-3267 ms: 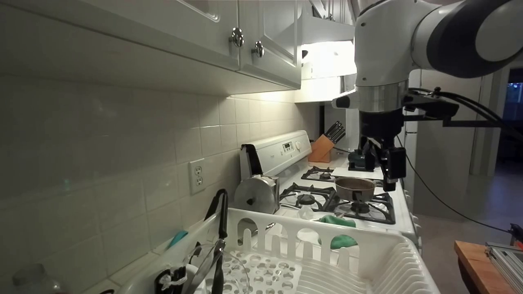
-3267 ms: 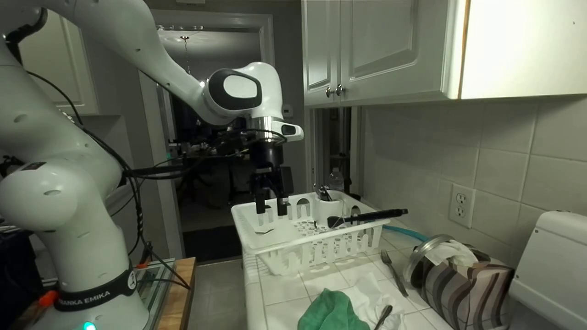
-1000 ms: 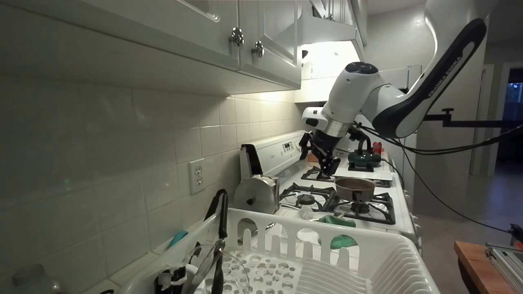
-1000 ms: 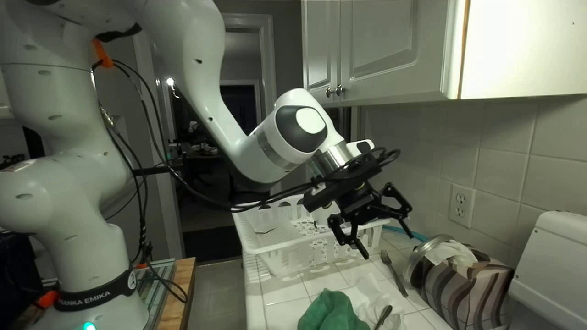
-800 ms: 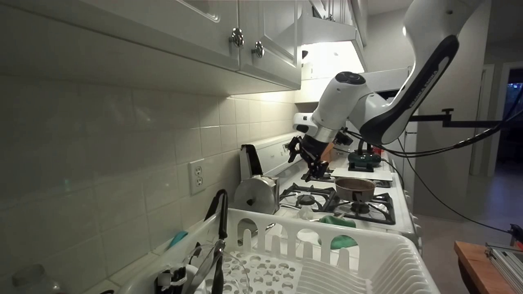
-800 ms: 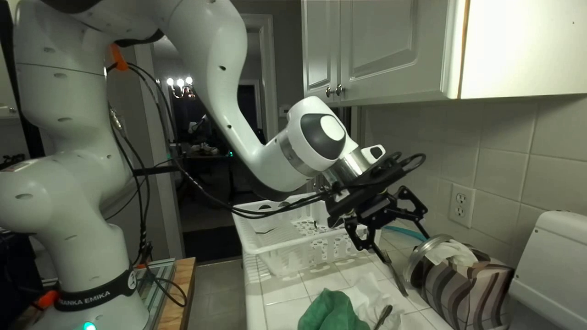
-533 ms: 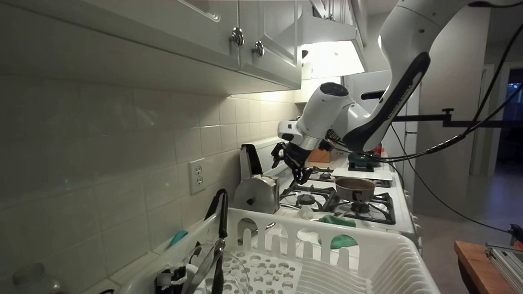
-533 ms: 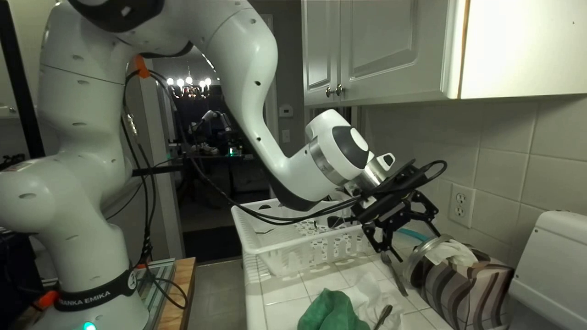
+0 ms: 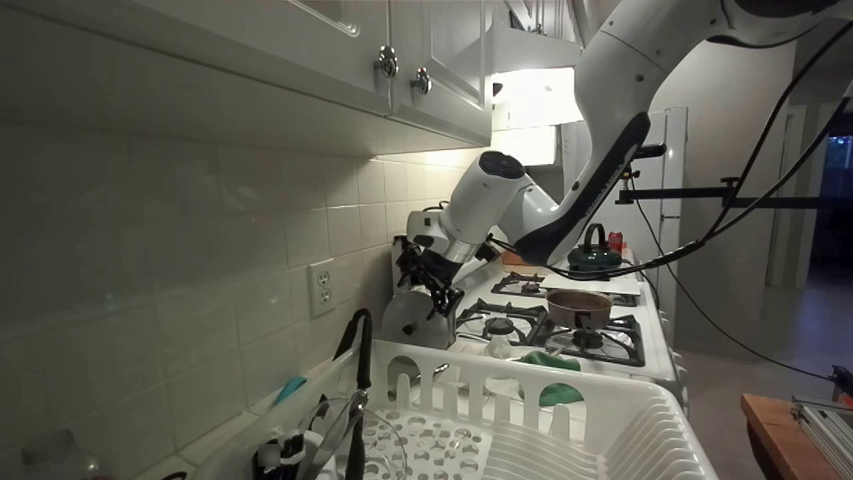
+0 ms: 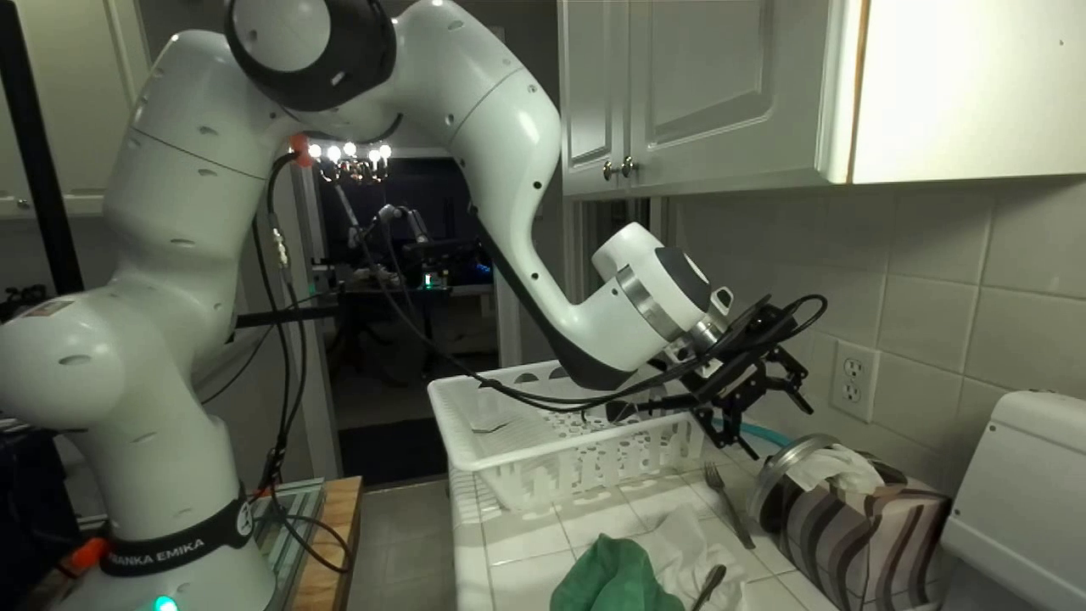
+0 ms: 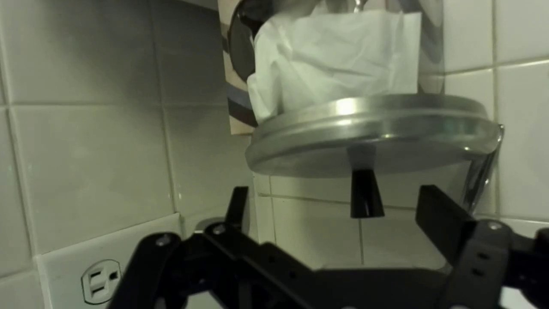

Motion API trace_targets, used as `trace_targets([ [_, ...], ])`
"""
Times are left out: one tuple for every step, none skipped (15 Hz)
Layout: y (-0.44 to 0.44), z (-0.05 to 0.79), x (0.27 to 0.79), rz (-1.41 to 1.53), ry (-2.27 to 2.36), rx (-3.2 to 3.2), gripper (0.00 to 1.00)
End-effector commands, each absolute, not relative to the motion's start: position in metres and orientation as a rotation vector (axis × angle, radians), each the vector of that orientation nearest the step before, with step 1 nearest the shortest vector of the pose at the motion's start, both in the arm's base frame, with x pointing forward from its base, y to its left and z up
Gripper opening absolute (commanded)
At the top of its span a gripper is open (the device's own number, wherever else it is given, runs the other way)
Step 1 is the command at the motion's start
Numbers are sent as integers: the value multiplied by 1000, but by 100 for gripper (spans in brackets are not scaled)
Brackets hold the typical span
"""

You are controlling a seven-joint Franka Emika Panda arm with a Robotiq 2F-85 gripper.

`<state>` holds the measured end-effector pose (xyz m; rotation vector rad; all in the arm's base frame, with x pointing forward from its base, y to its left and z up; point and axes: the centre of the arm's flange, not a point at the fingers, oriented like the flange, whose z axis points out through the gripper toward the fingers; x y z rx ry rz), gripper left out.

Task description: Put the lid in the drying rack

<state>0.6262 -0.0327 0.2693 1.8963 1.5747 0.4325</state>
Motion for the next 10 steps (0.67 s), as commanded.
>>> trace_targets([
  [-27,253,636,465,1560,1911,100],
  [-29,250,635,469,1557,1929,100],
  [-30,246,635,463,1551,1939,100],
  [-33,241,635,459,1550,1950,100],
  [-35,236,636,457,1548,1961,100],
  [-39,229,639,459,1551,1974,99],
  [-41,224,642,465,1561,1976,98],
  [-43,220,646,467,1565,1973,98],
  [-44,216,650,468,1570,1970,96],
  [-45,214,653,469,1572,1965,95],
])
